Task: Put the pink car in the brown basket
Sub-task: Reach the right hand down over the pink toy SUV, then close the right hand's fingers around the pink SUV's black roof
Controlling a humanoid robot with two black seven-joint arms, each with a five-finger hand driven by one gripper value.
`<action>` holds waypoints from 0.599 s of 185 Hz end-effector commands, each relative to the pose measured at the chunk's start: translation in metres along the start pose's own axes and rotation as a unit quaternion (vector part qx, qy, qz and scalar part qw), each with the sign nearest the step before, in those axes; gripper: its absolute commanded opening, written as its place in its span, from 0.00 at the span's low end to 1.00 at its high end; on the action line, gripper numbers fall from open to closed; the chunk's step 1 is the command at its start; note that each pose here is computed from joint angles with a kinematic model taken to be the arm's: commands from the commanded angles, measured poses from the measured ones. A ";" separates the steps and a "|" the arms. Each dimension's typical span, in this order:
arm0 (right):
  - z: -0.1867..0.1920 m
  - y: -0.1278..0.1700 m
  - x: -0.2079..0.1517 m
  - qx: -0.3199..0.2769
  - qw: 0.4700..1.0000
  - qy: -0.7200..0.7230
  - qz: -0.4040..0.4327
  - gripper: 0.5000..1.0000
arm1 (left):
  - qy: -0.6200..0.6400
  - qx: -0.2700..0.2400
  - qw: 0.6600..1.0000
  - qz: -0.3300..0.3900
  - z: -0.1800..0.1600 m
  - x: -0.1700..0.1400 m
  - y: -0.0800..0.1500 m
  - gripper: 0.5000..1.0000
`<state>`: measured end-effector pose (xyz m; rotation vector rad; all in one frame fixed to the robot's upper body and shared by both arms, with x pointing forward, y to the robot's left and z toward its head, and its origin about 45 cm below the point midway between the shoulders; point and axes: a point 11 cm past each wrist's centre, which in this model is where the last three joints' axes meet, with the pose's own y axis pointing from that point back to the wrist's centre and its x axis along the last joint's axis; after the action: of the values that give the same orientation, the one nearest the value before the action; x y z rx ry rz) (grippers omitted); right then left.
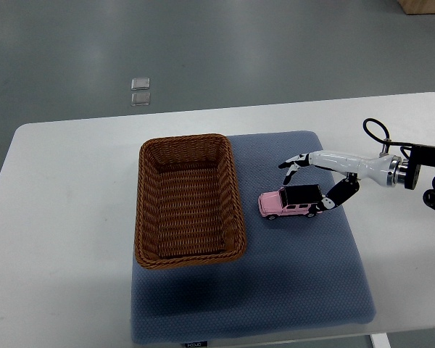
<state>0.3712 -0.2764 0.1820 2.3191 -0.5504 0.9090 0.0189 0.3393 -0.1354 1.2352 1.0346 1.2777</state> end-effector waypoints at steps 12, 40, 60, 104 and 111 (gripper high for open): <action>0.002 -0.002 -0.010 -0.002 1.000 0.013 -0.006 0.78 | 0.001 0.001 1.000 0.000 -0.001 0.000 0.000 1.00; 0.004 -0.002 -0.010 -0.007 1.000 0.020 0.004 0.61 | 0.001 0.001 1.000 0.001 -0.001 0.000 0.000 1.00; 0.006 -0.002 -0.012 -0.012 1.000 0.028 0.006 0.49 | 0.001 0.001 1.000 0.001 -0.001 0.000 0.000 1.00; 0.012 -0.002 -0.021 -0.023 0.999 0.043 0.002 0.14 | 0.001 0.004 1.000 0.000 -0.005 0.000 0.000 1.00; 0.014 -0.001 -0.022 -0.025 0.999 0.042 0.001 0.09 | 0.001 0.004 1.000 0.000 -0.005 0.000 0.000 1.00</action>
<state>0.3645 -0.2795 0.1613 2.2366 -0.5380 0.9759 0.0140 0.3398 -0.1356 1.2405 1.0423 1.2774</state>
